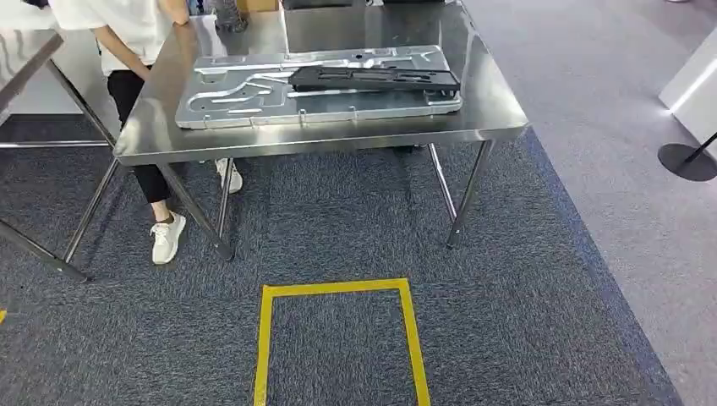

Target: Take the parts from the cabinet and place them on the table.

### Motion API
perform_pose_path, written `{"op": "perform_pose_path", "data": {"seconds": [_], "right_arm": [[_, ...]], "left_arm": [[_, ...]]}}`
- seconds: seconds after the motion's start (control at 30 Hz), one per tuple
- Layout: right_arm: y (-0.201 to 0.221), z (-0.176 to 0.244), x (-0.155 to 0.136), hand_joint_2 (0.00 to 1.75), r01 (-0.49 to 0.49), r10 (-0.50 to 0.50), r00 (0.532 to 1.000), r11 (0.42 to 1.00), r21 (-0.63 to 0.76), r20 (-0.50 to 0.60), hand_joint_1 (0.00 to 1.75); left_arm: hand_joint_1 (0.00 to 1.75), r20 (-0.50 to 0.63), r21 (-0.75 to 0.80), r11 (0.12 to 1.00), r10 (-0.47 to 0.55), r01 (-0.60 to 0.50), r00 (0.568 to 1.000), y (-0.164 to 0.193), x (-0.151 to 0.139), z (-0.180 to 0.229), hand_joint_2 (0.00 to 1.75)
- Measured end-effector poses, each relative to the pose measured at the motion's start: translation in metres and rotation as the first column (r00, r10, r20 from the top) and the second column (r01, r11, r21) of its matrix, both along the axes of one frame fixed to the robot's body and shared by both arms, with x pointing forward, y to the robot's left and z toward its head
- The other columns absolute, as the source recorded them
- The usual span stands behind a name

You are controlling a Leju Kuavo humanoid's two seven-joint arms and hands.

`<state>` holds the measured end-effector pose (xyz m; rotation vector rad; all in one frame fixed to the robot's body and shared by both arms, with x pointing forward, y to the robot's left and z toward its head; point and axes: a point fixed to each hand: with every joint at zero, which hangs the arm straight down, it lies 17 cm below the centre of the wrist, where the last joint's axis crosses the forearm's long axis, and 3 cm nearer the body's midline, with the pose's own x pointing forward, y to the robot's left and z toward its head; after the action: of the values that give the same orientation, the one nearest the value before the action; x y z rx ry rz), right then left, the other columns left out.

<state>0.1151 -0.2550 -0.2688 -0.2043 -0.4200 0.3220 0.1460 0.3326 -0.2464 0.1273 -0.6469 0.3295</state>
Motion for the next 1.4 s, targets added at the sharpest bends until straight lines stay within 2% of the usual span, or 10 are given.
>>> {"op": "perform_pose_path", "data": {"seconds": [0.43, 0.67, 0.7, 0.97, 1.0, 1.07, 1.1, 1.13, 1.17, 1.4], "right_arm": [[0.019, -0.004, -0.015, 0.00, 0.024, -0.012, 0.996, 0.991, 0.132, -0.092, 0.00], [0.019, -0.006, -0.023, 0.00, 0.050, -0.030, 0.991, 0.988, 0.149, -0.129, 0.00], [0.018, -0.006, -0.023, 1.75, 0.053, -0.033, 0.991, 0.988, 0.147, -0.131, 0.00], [0.006, -0.008, -0.029, 1.75, 0.065, -0.046, 0.985, 0.992, 0.109, -0.165, 0.00], [0.005, -0.009, -0.030, 1.75, 0.066, -0.047, 0.984, 0.992, 0.104, -0.173, 0.00], [0.003, -0.009, -0.030, 1.75, 0.068, -0.050, 0.982, 0.993, 0.095, -0.180, 0.00], [0.003, -0.009, -0.030, 0.00, 0.069, -0.051, 0.983, 0.993, 0.094, -0.179, 0.00], [0.002, -0.009, -0.030, 0.00, 0.073, -0.055, 0.983, 0.993, 0.095, -0.177, 0.00], [0.002, -0.009, -0.029, 1.75, 0.076, -0.059, 0.983, 0.992, 0.096, -0.174, 0.00], [-0.005, -0.009, -0.030, 1.75, 0.110, -0.093, 0.981, 0.990, 0.091, -0.168, 0.00]], "left_arm": [[0.00, -0.011, -0.019, 1.000, 0.019, -0.020, 1.000, -0.007, 0.000, -0.002, 0.00], [0.00, -0.021, -0.024, 1.000, 0.015, -0.016, 1.000, -0.009, -0.002, -0.003, 0.00], [0.00, -0.021, -0.025, 1.000, 0.015, -0.015, 1.000, -0.009, -0.002, -0.003, 0.00], [0.00, -0.027, -0.045, 0.999, 0.015, -0.016, 1.000, -0.016, -0.001, -0.003, 0.00], [0.00, -0.032, -0.048, 0.999, 0.018, -0.019, 0.999, -0.017, -0.001, -0.004, 1.75], [0.00, -0.036, -0.048, 0.998, 0.028, -0.030, 0.999, -0.016, -0.001, -0.004, 1.75], [0.00, -0.039, -0.048, 0.998, 0.034, -0.035, 0.999, -0.015, -0.001, -0.004, 1.75], [0.00, -0.041, -0.049, 0.998, 0.042, -0.044, 0.998, -0.015, -0.002, -0.005, 1.75], [0.00, -0.042, -0.049, 0.998, 0.043, -0.046, 0.998, -0.015, -0.002, -0.005, 1.75], [0.00, -0.081, -0.052, 0.997, 0.052, -0.056, 0.995, -0.016, -0.010, -0.009, 1.75]]}}
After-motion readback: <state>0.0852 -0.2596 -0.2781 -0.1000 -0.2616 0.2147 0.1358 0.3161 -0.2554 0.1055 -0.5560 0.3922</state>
